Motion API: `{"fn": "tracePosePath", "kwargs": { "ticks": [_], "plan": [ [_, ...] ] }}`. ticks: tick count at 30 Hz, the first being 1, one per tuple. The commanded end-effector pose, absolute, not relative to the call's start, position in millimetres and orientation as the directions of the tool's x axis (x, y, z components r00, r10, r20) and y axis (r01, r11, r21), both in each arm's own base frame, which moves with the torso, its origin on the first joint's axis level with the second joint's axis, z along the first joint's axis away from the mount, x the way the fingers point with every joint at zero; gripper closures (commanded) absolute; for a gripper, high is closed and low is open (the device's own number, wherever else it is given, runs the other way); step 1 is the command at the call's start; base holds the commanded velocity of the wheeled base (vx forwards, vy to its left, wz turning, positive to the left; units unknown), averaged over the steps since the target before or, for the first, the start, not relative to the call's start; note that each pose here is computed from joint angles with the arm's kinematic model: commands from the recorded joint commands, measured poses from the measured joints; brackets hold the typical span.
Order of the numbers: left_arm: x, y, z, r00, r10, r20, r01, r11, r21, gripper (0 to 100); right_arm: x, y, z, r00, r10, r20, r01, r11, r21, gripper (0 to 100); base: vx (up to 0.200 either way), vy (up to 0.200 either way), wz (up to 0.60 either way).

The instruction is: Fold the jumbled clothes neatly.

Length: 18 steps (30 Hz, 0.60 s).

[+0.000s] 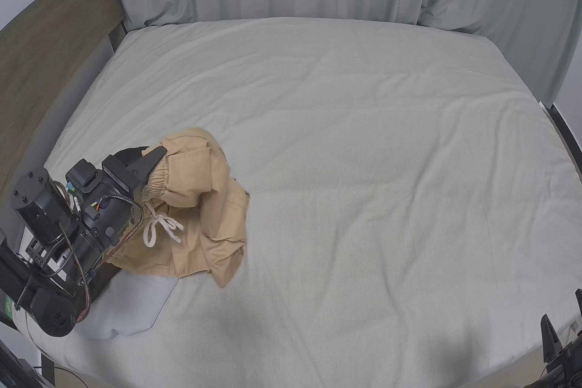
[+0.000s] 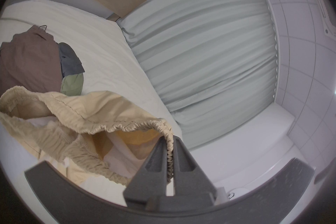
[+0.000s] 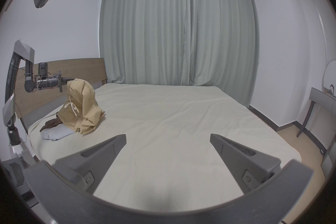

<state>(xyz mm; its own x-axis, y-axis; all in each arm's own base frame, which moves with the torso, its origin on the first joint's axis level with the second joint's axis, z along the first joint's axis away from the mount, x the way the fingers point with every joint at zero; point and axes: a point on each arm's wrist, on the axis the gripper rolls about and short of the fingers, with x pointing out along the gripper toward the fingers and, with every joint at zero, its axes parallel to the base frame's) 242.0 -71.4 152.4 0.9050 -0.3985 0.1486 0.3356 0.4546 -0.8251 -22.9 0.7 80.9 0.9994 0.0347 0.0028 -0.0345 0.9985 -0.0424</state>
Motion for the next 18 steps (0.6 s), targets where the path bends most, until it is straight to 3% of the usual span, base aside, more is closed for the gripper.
{"fn": "tracePosePath", "kwargs": {
  "ticks": [1, 8, 18],
  "plan": [
    [221.5, -82.7, 171.2, 0.885, -0.409, 0.223, 0.39, 0.389, -0.835, 100, -22.6, 0.7, 75.7, 0.999, 0.035, -0.002, -0.035, 0.999, -0.04, 0, 0.0, 0.0, 0.0],
    [199.2, -101.7, 187.4, 0.903, -0.317, 0.289, 0.385, 0.306, -0.871, 100, -22.6, 0.7, 75.7, 0.999, 0.035, -0.002, -0.035, 0.999, -0.04, 0, 0.0, 0.0, 0.0],
    [163.9, -112.8, 213.3, 0.855, -0.336, 0.394, 0.475, 0.204, -0.856, 100, -22.6, 0.7, 75.7, 0.999, 0.035, -0.002, -0.035, 0.999, -0.04, 0, 0.0, 0.0, 0.0]
  ]
}}
